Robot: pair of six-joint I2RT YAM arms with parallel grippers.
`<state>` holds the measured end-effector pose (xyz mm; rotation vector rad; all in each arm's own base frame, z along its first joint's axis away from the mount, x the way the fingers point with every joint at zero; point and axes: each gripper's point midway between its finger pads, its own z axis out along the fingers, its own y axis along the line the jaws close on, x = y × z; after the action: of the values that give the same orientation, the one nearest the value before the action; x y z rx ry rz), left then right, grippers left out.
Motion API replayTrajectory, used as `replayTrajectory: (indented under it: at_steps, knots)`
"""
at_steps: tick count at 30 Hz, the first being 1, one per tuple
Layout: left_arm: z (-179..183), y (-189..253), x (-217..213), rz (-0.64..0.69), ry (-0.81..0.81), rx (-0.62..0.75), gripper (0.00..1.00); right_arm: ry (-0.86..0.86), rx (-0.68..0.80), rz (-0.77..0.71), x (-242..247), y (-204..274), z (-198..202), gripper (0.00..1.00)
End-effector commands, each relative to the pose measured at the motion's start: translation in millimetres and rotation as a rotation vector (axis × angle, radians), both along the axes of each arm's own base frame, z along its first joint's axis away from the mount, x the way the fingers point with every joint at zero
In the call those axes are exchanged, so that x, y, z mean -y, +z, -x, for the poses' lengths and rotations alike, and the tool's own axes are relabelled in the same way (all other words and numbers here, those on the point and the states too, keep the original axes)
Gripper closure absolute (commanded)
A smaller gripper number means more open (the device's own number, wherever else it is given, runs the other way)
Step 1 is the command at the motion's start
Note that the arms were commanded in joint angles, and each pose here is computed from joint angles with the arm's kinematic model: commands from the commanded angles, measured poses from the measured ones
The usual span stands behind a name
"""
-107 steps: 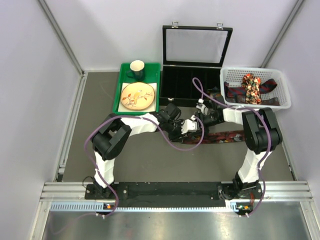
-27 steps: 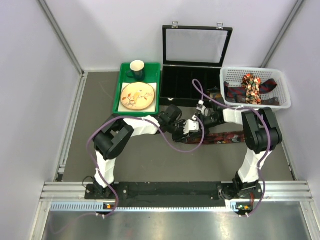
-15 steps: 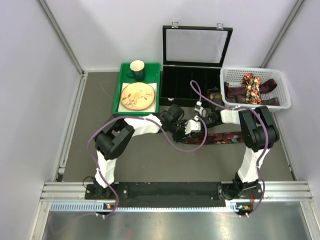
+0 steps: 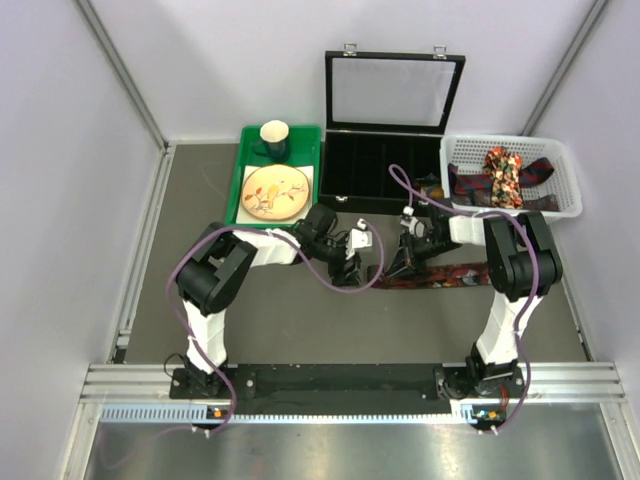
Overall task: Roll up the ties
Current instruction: Roll the tie at the center of the board.
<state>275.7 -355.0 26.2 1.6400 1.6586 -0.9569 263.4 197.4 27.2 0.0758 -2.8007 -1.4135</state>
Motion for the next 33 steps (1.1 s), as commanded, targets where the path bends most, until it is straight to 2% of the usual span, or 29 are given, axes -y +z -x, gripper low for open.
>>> replayTrajectory:
  at_steps: [1,3,4,7,12,14,15,16,20,24,25,27,28,29,33]
  knots:
    - [11,0,5,0.113,0.003,-0.098,0.24,0.013,0.030,0.252,30,-43,1,1.00]
    - [14,0,13,0.151,0.023,-0.139,0.22,0.005,0.029,0.274,33,-44,0,1.00]
    - [11,9,24,0.205,0.006,-0.095,0.22,0.005,0.031,0.277,33,-44,-1,1.00]
    - [13,14,41,0.270,-0.004,-0.082,0.21,0.002,0.032,0.285,34,-44,-3,1.00]
    - [10,11,60,0.320,0.025,-0.086,0.21,0.010,0.033,0.281,33,-43,-4,1.00]
    - [7,10,63,0.329,0.029,-0.089,0.26,0.014,0.032,0.272,32,-42,-3,1.00]
    - [7,6,65,0.325,0.025,-0.101,0.32,0.018,0.034,0.264,31,-42,-3,1.00]
    - [7,4,66,0.319,0.026,-0.108,0.43,0.021,0.034,0.257,30,-41,-3,1.00]
    - [9,-10,54,0.212,0.027,-0.106,0.76,0.043,0.051,0.182,17,-30,-5,1.00]
    - [17,-32,20,0.011,0.003,-0.062,0.83,0.047,0.076,0.123,7,-16,-14,1.00]
    - [20,-44,4,-0.083,0.034,-0.076,0.83,0.050,0.072,0.119,7,-13,-15,0.93]
    - [20,-49,-12,-0.162,0.049,-0.052,0.86,0.058,0.108,0.090,3,3,-24,0.87]
    - [23,-53,-21,-0.204,0.054,-0.059,0.87,0.050,0.113,0.085,6,8,-26,0.80]
    - [20,-53,-28,-0.237,0.067,-0.032,0.87,0.050,0.136,0.060,4,19,-28,0.77]
    - [20,-50,-35,-0.283,0.062,-0.011,0.90,0.053,0.158,-0.021,1,45,-23,0.67]
